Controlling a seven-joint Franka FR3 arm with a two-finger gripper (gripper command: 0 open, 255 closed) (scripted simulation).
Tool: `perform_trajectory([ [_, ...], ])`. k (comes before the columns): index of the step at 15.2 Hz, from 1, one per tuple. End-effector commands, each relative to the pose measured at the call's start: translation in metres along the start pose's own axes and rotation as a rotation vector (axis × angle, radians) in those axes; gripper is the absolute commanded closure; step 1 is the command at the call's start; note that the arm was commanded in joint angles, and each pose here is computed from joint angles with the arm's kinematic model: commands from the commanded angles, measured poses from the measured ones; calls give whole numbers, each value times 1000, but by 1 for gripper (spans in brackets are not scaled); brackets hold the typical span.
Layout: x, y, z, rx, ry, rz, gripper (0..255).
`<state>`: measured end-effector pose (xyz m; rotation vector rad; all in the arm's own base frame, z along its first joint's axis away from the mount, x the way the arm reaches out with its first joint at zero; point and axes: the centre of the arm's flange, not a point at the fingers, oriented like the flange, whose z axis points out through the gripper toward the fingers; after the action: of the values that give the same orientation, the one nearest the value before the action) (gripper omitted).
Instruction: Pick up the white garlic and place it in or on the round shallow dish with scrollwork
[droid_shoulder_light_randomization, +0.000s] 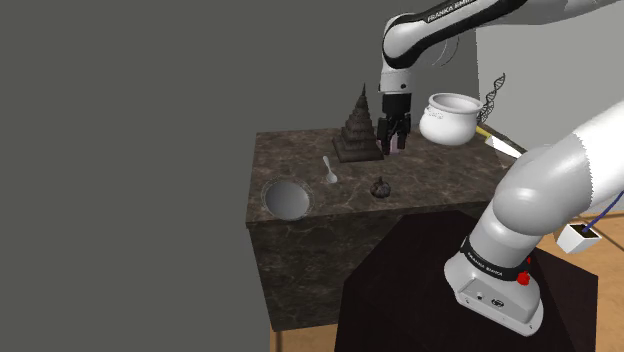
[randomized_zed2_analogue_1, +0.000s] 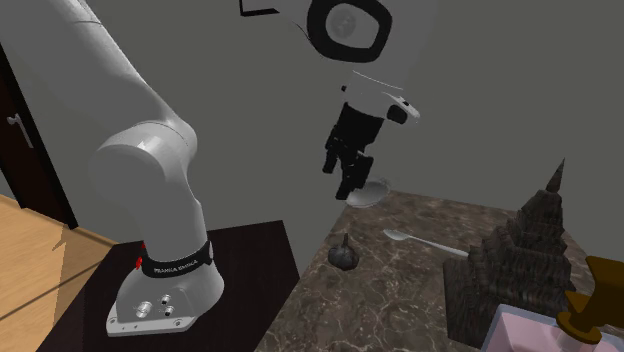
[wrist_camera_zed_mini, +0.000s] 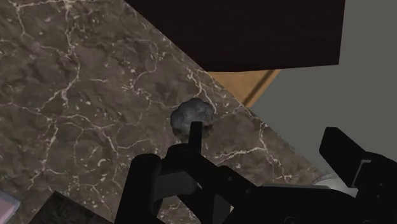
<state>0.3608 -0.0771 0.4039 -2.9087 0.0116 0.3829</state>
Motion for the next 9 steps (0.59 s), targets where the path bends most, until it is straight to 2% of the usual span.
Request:
perform_trajectory([
  [1,20,16,21,23,-4,-3,0],
  [9,84,76,96,121,-29,-16,0],
])
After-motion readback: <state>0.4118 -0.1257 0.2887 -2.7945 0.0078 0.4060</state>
